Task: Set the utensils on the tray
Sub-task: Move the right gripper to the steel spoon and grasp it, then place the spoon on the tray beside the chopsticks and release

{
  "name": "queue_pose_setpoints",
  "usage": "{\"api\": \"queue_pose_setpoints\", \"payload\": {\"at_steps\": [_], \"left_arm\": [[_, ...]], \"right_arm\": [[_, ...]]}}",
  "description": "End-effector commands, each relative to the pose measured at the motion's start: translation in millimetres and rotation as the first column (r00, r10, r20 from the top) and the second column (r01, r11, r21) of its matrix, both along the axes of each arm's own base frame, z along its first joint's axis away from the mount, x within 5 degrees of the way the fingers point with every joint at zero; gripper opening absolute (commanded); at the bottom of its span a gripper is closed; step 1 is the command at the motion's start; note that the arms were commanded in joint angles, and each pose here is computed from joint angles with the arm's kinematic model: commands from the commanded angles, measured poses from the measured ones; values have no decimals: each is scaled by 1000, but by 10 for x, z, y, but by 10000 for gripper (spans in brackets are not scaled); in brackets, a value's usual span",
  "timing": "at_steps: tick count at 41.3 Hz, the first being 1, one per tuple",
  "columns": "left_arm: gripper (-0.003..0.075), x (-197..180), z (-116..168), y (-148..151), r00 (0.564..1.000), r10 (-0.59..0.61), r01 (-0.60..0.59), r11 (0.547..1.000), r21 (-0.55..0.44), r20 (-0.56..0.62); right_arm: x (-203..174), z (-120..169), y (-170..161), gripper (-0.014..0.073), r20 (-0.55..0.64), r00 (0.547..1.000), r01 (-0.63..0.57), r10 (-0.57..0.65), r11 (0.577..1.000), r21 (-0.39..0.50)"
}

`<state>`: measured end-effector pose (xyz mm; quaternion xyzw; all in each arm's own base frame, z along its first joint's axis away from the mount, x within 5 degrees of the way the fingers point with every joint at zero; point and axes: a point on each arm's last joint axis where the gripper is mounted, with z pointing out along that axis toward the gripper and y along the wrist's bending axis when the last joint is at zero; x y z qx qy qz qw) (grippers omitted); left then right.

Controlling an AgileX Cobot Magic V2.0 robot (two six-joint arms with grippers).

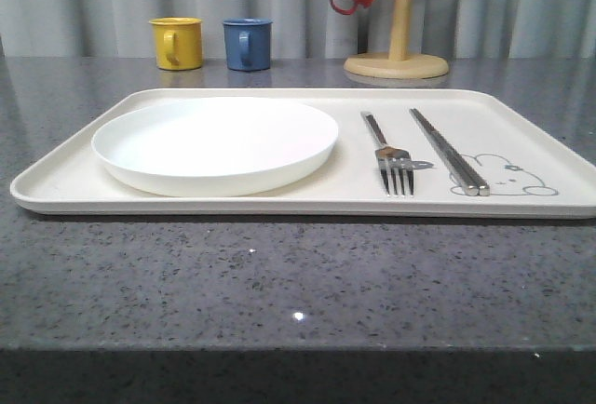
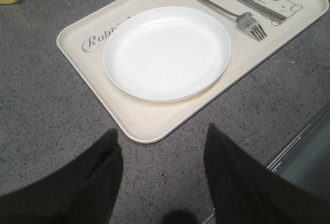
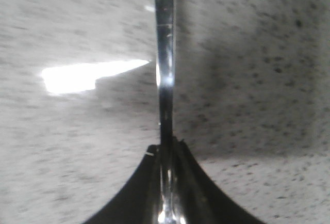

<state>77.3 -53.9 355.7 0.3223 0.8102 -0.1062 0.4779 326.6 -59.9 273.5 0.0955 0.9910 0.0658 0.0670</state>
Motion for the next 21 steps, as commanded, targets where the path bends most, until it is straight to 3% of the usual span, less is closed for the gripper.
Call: {"api": "queue_pose_setpoints", "payload": {"at_steps": [1, 14, 21], "left_arm": [[355, 8, 133, -25, 998, -7, 12, 997, -70, 68], [355, 8, 133, -25, 998, -7, 12, 997, -70, 68], [355, 8, 133, -25, 998, -7, 12, 997, -70, 68]], "right_arm": [[-178, 397, 188, 31, 31, 998, -58, 56, 997, 44], [-177, 556, 1009, 31, 147, 962, -256, 230, 948, 189], [-88, 529, 1284, 31, 213, 949, -284, 231, 920, 269]]}}
